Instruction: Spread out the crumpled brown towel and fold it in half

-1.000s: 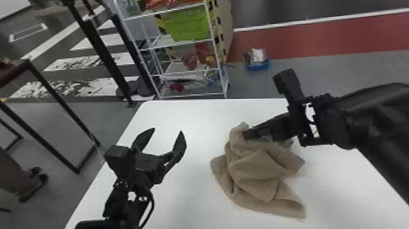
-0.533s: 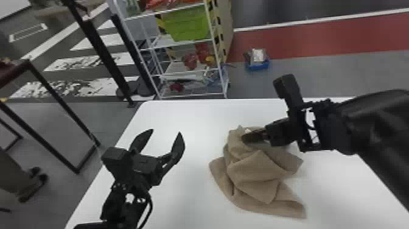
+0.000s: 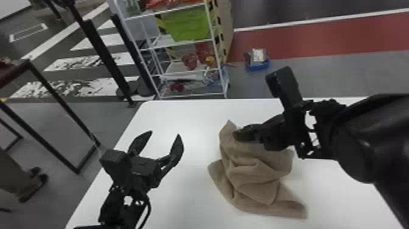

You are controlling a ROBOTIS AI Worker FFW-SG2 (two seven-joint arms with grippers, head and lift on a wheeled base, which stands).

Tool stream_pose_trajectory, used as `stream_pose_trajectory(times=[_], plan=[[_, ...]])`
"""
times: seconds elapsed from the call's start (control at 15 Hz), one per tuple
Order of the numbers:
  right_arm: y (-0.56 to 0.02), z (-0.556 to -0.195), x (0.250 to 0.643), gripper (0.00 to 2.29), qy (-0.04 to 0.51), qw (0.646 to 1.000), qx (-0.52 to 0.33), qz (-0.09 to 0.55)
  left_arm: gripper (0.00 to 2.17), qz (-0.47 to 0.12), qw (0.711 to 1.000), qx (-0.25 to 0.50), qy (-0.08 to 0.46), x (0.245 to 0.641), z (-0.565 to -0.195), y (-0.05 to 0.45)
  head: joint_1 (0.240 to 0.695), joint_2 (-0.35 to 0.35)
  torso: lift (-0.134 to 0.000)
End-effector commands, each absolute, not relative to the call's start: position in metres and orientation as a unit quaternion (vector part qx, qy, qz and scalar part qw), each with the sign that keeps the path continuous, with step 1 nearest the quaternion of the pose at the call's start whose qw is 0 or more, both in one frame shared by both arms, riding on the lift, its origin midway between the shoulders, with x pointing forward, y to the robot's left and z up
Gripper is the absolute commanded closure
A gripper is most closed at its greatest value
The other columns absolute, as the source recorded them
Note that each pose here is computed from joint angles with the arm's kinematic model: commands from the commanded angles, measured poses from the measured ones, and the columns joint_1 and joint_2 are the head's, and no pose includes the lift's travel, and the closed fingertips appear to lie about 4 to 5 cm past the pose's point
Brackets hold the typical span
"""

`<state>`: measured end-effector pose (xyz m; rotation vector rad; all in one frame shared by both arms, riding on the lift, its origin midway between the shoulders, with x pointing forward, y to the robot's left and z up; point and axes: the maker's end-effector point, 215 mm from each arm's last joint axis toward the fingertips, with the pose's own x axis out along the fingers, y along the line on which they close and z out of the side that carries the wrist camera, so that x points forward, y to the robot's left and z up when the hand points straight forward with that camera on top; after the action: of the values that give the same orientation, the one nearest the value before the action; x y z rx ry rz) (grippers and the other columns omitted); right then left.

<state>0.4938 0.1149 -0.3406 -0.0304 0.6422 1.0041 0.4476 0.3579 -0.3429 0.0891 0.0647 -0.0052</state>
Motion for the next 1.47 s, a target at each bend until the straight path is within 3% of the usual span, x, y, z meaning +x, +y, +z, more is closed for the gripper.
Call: stream_pose_trajectory(times=[0.0,0.2,0.53,0.8,0.93,1.2,1.4], plan=[[0.102,-0.302,0.484,1.95,0.285,0.838,-0.008,0.465,0.16,-0.002,0.998,0.045,0.033,0.448,-0.343,0.358,0.695,0.350,-0.124],[0.085,-0.253,0.466,1.95,0.260,0.844,0.014,0.468,0.16,-0.002,0.998,0.046,0.035,0.448,-0.346,0.359,0.695,0.350,-0.124],[0.079,-0.167,0.442,1.95,0.156,0.854,0.047,0.495,0.16,-0.002,0.998,0.046,0.033,0.450,-0.343,0.357,0.695,0.350,-0.124],[0.058,-0.138,0.430,1.95,0.115,0.855,0.094,0.496,0.16,0.000,0.998,0.046,0.034,0.448,-0.344,0.361,0.665,0.350,-0.124],[0.036,-0.163,0.426,1.94,0.143,0.869,0.094,0.465,0.16,-0.002,0.998,0.045,0.035,0.448,-0.346,0.359,0.660,0.350,-0.124],[-0.034,-0.203,0.448,1.94,0.163,0.901,0.116,0.385,0.16,-0.006,0.998,0.046,0.040,0.449,-0.353,0.353,0.695,0.350,-0.124],[-0.109,-0.261,0.446,1.85,0.225,0.919,0.092,0.310,0.16,-0.009,0.998,0.050,0.042,0.448,-0.355,0.349,0.695,0.350,-0.124]])
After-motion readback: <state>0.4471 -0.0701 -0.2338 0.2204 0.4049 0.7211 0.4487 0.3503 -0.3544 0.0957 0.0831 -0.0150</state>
